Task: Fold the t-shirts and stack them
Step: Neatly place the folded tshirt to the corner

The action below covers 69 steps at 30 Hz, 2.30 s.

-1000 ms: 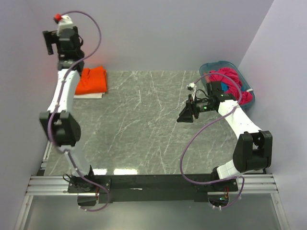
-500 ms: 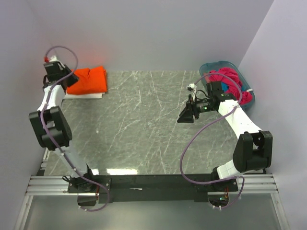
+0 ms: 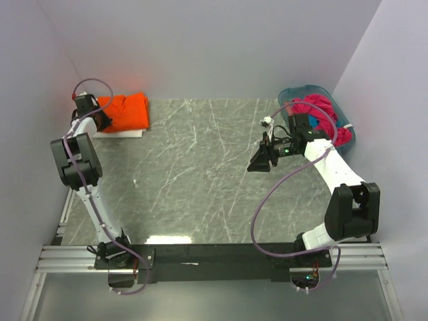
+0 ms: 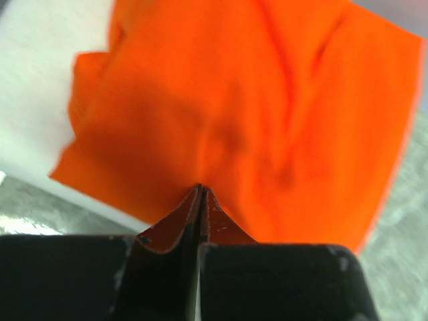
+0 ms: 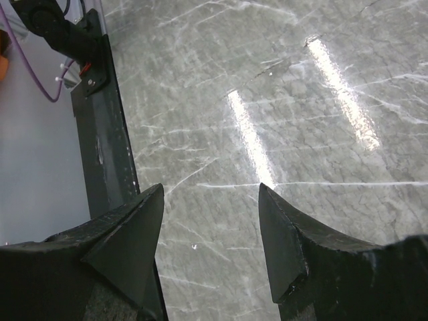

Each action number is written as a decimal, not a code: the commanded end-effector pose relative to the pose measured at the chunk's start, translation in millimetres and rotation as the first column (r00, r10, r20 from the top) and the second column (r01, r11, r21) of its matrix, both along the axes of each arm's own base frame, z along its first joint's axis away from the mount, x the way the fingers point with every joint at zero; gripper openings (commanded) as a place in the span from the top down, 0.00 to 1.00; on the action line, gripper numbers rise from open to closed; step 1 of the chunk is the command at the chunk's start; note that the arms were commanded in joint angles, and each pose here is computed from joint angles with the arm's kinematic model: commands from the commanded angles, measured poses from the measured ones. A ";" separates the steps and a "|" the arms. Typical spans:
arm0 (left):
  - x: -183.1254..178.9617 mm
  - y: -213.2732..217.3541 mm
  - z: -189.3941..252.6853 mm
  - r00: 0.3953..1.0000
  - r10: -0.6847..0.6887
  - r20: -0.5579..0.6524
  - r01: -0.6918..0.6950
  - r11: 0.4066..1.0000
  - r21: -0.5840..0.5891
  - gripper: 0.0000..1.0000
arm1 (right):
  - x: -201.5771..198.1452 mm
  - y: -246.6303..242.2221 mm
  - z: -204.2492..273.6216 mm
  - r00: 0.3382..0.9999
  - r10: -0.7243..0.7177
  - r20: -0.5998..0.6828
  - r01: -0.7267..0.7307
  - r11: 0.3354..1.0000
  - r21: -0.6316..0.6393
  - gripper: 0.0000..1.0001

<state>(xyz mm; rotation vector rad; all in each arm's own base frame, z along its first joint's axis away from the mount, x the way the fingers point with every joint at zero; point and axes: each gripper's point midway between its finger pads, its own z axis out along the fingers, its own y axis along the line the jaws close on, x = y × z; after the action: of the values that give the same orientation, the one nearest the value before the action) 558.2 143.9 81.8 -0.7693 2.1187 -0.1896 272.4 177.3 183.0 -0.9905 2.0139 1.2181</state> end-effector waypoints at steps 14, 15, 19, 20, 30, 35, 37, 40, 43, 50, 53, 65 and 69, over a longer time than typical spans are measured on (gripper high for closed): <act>-1.8 57.1 17.4 0.981 0.193 -0.021 -0.183 0.956 0.229 0.90 | 8.1 -0.9 10.5 0.999 -0.003 0.032 0.003 1.000 0.007 0.33; -1.2 54.8 21.2 0.983 0.181 -0.007 -0.175 0.959 0.224 0.89 | 8.1 -0.9 10.5 1.000 -0.004 0.031 0.004 1.000 0.007 0.33; -2.0 50.6 45.9 0.985 0.162 0.057 -0.171 0.960 0.222 0.80 | 7.7 -0.7 11.2 1.000 -0.001 0.032 0.001 1.000 0.010 0.33; -2.3 51.6 55.3 0.983 0.166 0.077 -0.180 0.958 0.223 0.78 | 7.0 -0.7 11.3 1.000 0.000 0.031 0.000 1.000 0.011 0.33; 26.1 -32.5 84.0 0.963 -0.204 0.176 0.193 0.978 0.079 0.65 | 5.3 0.5 9.9 1.000 0.018 0.022 -0.019 1.000 0.017 0.31; 33.0 -49.9 60.6 0.963 -0.234 0.133 0.233 0.972 0.026 0.66 | 4.9 0.4 11.2 0.999 0.017 0.028 -0.017 1.000 0.017 0.30; 33.3 -54.7 52.4 0.963 -0.243 0.115 0.244 0.970 0.005 0.68 | 5.1 0.1 11.7 0.999 0.016 0.028 -0.016 1.000 0.018 0.30; 31.0 -60.9 33.2 0.962 -0.260 0.076 0.263 0.965 -0.019 0.71 | 5.1 0.1 11.2 0.999 0.017 0.028 -0.017 1.000 0.017 0.30; 28.5 -70.5 12.6 0.957 -0.287 0.037 0.289 0.956 -0.047 0.73 | 4.5 0.7 11.9 0.999 0.020 0.026 -0.021 1.000 0.020 0.30; 19.2 -93.6 -22.5 0.937 -0.349 -0.015 0.347 0.934 -0.091 0.74 | 4.9 0.5 11.0 1.000 0.019 0.025 -0.020 1.000 0.017 0.30; 14.9 -99.3 -19.8 0.927 -0.376 -0.003 0.375 0.924 -0.076 0.73 | 4.7 0.6 11.1 1.000 0.020 0.023 -0.021 1.000 0.018 0.30; 6.8 -115.3 20.4 0.874 -0.475 0.101 0.472 0.880 0.060 0.67 | 4.3 0.3 10.1 1.000 0.026 0.014 -0.026 0.999 0.019 0.30; 7.8 -123.8 26.9 0.863 -0.490 0.120 0.484 0.872 0.077 0.66 | 4.0 0.7 10.1 1.000 0.028 0.014 -0.028 0.999 0.019 0.30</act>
<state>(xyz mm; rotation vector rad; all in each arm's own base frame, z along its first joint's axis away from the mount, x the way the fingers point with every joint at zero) 561.2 39.3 71.9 -0.2787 2.2235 -0.4148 269.7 176.5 178.3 -0.9997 2.0398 1.2394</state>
